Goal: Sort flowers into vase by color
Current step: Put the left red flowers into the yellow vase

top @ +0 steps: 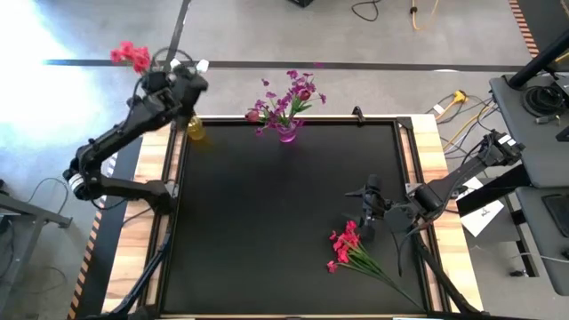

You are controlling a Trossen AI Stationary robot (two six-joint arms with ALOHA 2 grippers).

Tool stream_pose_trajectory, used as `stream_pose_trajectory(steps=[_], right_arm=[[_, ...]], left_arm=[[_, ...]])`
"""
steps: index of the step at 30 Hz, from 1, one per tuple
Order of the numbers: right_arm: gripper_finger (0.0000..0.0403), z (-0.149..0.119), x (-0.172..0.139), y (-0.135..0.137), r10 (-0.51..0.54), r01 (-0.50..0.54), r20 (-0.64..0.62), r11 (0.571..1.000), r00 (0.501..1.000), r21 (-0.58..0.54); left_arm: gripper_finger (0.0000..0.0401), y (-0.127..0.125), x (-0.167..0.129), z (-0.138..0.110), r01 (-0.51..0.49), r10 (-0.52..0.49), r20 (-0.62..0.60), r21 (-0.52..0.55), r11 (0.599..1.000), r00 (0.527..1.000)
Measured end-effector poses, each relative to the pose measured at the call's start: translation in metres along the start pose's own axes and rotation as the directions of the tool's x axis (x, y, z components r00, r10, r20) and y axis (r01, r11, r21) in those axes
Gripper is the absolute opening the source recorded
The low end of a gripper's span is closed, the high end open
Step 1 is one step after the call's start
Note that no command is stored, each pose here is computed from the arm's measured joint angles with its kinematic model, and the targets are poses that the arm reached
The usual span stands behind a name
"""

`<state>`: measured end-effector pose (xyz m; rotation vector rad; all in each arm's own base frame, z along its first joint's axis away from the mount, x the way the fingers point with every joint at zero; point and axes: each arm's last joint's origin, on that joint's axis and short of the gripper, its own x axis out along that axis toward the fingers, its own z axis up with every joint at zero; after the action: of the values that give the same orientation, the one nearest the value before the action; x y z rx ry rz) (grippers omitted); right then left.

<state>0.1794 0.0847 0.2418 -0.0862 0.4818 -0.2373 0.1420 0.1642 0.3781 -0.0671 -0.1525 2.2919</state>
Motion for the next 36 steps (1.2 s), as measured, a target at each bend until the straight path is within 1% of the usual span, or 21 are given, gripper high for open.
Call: stream_pose_trajectory(steps=[2, 4, 5, 7, 9, 11, 13, 15, 16, 18, 21, 22, 25, 28, 29, 31, 33, 36], right_arm=[[0.027, 0.001, 0.0, 0.0, 0.002, -0.003, 0.01, 1.0, 1.0, 0.007], [0.027, 0.003, 0.0, 0.001, 0.007, -0.008, 0.021, 1.0, 1.0, 0.017], [0.027, 0.003, 0.0, 0.001, 0.009, -0.01, 0.028, 1.0, 1.0, 0.023], [0.027, 0.006, 0.0, 0.002, 0.014, -0.016, 0.047, 0.999, 0.999, 0.031], [0.027, 0.01, 0.0, 0.003, 0.027, -0.03, 0.085, 0.999, 0.996, 0.025], [0.027, 0.016, -0.001, 0.005, 0.067, -0.071, 0.126, 0.997, 0.99, 0.025], [0.027, 0.022, -0.002, 0.007, 0.124, -0.129, 0.175, 0.992, 0.977, 0.015], [0.027, 0.028, -0.002, 0.01, 0.16, -0.17, 0.232, 0.985, 0.96, 0.022], [0.027, 0.031, -0.002, 0.012, 0.17, -0.181, 0.26, 0.983, 0.951, 0.018], [0.027, 0.035, 0.001, 0.016, 0.192, -0.203, 0.301, 0.979, 0.934, 0.007], [0.027, 0.041, 0.011, 0.027, 0.216, -0.231, 0.371, 0.973, 0.903, -0.002], [0.027, 0.042, 0.015, 0.032, 0.22, -0.239, 0.395, 0.971, 0.892, 0.0], [0.027, 0.044, 0.03, 0.046, 0.216, -0.249, 0.476, 0.968, 0.852, 0.006], [0.027, 0.045, 0.044, 0.058, 0.192, -0.258, 0.574, 0.966, 0.796, 0.034], [0.027, 0.045, 0.049, 0.061, 0.182, -0.261, 0.599, 0.964, 0.78, 0.046], [0.0268, 0.046, 0.061, 0.067, 0.167, -0.265, 0.62, 0.962, 0.766, 0.069], [0.0264, 0.049, 0.076, 0.073, 0.152, -0.267, 0.612, 0.959, 0.776, 0.099], [0.0255, 0.052, 0.099, 0.082, 0.146, -0.281, 0.592, 0.949, 0.793, 0.142]], left_arm=[[0.0, -0.008, 0.002, 0.008, -0.011, 0.011, 0.002, 0.026, 1.0, 1.0], [0.0, -0.016, -0.001, 0.009, 0.004, -0.004, -0.001, 0.106, 0.994, 1.0], [0.0, -0.021, -0.005, 0.006, 0.029, -0.027, -0.012, 0.154, 0.988, 1.0], [0.0, -0.029, -0.015, 0.001, 0.105, -0.095, -0.052, 0.232, 0.967, 0.994], [0.0, -0.032, -0.028, 0.0, 0.2, -0.177, -0.104, 0.292, 0.935, 0.979], [0.0, -0.029, -0.044, 0.004, 0.281, -0.251, -0.133, 0.327, 0.902, 0.959], [0.0, -0.021, -0.063, 0.013, 0.379, -0.343, -0.163, 0.33, 0.865, 0.925], [0.0, -0.007, -0.085, 0.027, 0.498, -0.459, -0.195, 0.285, 0.819, 0.867], [0.0, 0.002, -0.096, 0.036, 0.56, -0.522, -0.206, 0.248, 0.79, 0.828], [0.0, 0.021, -0.117, 0.052, 0.678, -0.643, -0.222, 0.158, 0.718, 0.733], [0.0, 0.054, -0.152, 0.069, 0.83, -0.807, -0.224, 0.017, 0.557, 0.546], [0.0, 0.066, -0.164, 0.072, 0.864, -0.846, -0.21, -0.016, 0.503, 0.489], [0.0, 0.1, -0.196, 0.076, 0.919, -0.915, -0.142, -0.07, 0.389, 0.377], [0.0, 0.126, -0.223, 0.073, 0.957, -0.96, -0.13, -0.121, 0.263, 0.248], [0.0, 0.132, -0.233, 0.07, 0.96, -0.967, -0.13, -0.148, 0.236, 0.218], [0.0, 0.138, -0.251, 0.06, 0.964, -0.975, -0.13, -0.173, 0.2, 0.179], [0.0, 0.139, -0.269, 0.049, 0.969, -0.977, -0.131, -0.16, 0.19, 0.17], [0.0, 0.135, -0.297, 0.032, 0.972, -0.976, -0.131, -0.135, 0.191, 0.174]])
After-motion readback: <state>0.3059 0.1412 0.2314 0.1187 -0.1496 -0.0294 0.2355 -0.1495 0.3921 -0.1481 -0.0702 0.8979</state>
